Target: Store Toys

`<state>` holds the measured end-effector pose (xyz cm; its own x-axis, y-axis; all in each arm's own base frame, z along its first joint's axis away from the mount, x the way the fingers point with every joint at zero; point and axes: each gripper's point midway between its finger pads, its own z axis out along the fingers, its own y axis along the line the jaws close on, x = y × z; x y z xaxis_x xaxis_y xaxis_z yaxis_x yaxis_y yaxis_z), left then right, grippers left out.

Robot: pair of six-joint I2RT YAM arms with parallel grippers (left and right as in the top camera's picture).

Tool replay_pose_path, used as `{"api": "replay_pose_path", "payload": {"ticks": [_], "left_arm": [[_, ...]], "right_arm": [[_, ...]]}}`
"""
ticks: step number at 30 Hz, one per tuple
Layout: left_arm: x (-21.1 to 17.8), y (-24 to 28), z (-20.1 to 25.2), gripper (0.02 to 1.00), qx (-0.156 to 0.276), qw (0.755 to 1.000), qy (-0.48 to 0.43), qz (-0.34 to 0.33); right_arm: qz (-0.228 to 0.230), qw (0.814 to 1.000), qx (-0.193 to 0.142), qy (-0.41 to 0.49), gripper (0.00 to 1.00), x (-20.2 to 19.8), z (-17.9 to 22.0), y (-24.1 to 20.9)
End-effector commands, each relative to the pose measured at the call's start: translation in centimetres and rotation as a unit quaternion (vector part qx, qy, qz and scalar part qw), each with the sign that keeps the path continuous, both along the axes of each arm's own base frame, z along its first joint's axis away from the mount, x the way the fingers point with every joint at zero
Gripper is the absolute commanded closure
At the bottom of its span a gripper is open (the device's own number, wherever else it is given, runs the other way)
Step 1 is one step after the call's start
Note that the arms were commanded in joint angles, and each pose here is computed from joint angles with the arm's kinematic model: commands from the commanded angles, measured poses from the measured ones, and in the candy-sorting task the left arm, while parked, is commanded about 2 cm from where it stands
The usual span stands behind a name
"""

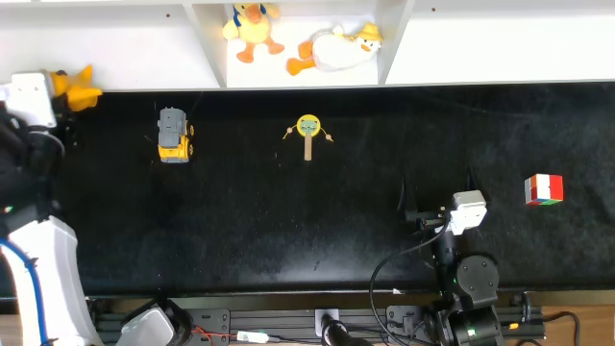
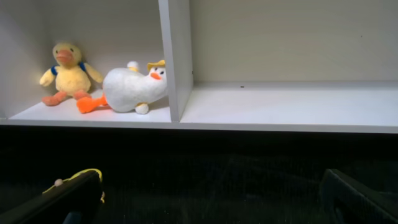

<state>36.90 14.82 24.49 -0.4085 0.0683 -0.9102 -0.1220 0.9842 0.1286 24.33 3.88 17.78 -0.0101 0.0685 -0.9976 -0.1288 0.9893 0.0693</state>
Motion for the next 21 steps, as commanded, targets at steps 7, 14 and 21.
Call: {"api": "replay_pose_path", "payload": {"ticks": [7, 14, 21], "left_arm": [[1.4, 2.4, 2.0, 0.982, -0.038, 0.996, -0.055, 0.067], [3.3, 3.5, -1.2, 0.98, -0.054, 0.996, -0.028, 0.07], [5.6, 4.6, -2.1, 0.985, -0.033, 0.998, -0.012, 0.056]], "right_arm": [[0.001, 1.0, -0.002, 0.0, 0.007, 0.0, -0.4, 0.1], [0.001, 1.0, -0.002, 0.0, 0.007, 0.0, -0.4, 0.1], [0.001, 1.0, -0.002, 0.0, 0.005, 0.0, -0.3, 0.1]]}}
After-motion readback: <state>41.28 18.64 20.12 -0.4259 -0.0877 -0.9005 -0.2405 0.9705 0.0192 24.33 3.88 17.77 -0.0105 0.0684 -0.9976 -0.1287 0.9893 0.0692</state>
